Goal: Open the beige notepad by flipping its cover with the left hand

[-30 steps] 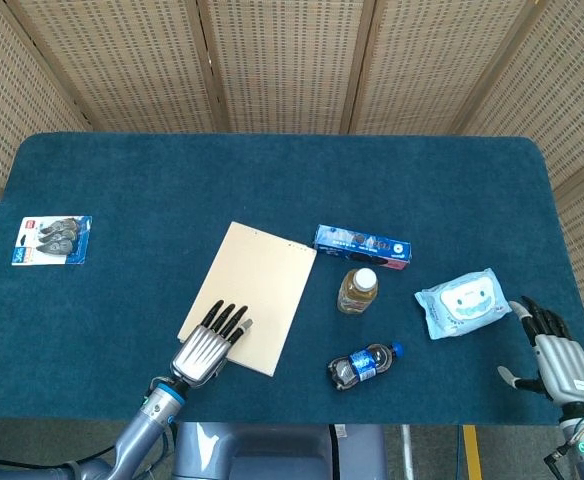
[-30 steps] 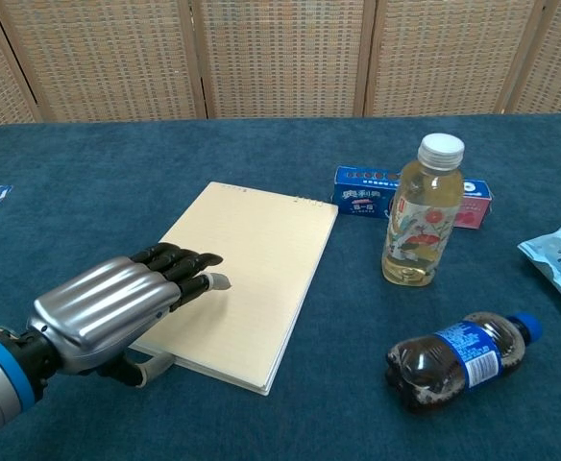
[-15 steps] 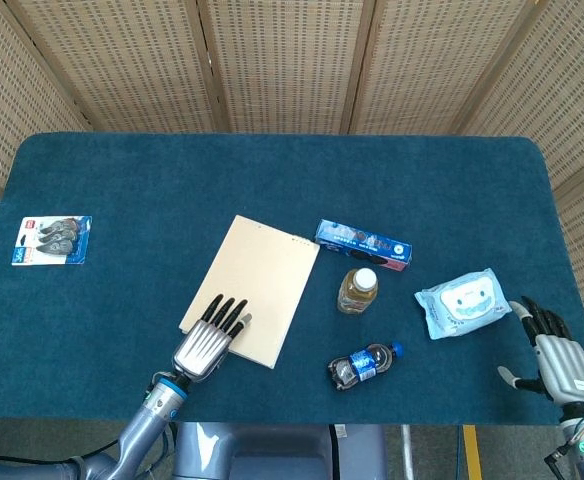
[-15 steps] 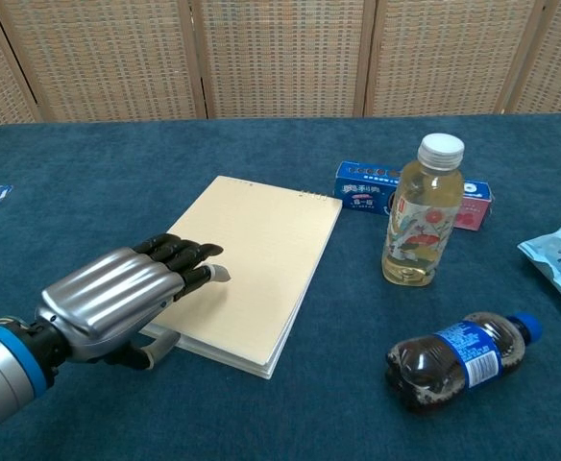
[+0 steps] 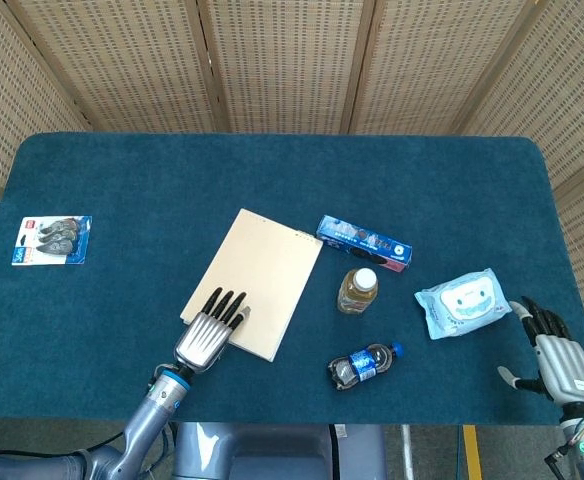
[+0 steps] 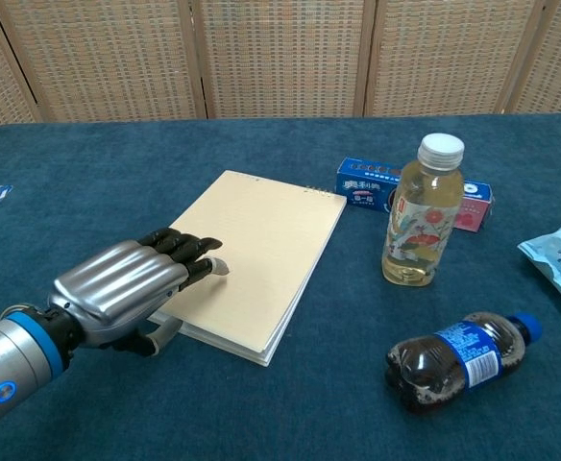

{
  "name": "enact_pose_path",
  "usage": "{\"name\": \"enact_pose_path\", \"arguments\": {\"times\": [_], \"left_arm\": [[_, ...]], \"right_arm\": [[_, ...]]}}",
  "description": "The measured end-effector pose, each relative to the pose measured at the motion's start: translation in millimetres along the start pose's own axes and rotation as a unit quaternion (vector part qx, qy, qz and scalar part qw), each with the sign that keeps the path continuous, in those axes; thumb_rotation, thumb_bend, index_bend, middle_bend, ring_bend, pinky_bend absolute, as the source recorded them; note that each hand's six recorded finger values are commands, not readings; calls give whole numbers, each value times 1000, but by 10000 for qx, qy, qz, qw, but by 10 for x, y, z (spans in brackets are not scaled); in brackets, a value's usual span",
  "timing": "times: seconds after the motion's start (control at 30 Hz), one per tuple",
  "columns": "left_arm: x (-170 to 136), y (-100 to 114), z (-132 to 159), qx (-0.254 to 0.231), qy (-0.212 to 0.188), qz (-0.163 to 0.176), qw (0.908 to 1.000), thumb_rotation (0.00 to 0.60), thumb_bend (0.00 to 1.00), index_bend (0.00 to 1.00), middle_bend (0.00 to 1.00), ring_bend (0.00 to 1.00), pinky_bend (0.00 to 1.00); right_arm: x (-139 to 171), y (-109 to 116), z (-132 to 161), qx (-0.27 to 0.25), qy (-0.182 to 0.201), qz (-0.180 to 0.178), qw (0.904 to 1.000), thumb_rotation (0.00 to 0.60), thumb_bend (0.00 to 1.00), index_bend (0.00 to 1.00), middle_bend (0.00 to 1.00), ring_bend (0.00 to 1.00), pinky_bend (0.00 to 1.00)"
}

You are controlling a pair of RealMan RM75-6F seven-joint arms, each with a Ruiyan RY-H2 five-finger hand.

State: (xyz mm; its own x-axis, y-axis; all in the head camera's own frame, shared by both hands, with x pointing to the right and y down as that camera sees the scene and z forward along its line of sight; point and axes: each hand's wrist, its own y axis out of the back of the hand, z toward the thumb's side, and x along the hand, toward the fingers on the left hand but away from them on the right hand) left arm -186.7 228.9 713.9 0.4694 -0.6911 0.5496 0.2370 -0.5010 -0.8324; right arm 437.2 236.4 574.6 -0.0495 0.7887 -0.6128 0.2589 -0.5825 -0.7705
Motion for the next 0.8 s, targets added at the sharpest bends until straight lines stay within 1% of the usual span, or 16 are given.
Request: {"name": "enact_pose_path", "arguments": {"times": [0.1, 0.13, 0.5, 0.8], "left_arm": [[24, 3, 2, 7, 20, -20, 10000, 600, 647, 130, 0, 0, 0], [30, 5, 3, 13, 23, -22, 10000, 600, 653, 130, 0, 0, 0], [86, 26, -20, 48, 72, -21, 10000, 600, 653, 130, 0, 0, 0], [165, 76, -84, 85, 224, 57, 9997, 600, 660, 135, 0, 0, 0]], "right_arm": [[0, 0, 0, -6, 1, 1, 10000, 600, 260, 0, 0, 0, 0], [0, -1, 0, -8, 0, 2, 10000, 600, 260, 0, 0, 0, 0], [0, 1, -6, -16, -12, 10, 10000, 600, 260, 0, 0, 0, 0], [-2, 6, -10, -30, -17, -2, 10000, 600, 260, 0, 0, 0, 0]]}}
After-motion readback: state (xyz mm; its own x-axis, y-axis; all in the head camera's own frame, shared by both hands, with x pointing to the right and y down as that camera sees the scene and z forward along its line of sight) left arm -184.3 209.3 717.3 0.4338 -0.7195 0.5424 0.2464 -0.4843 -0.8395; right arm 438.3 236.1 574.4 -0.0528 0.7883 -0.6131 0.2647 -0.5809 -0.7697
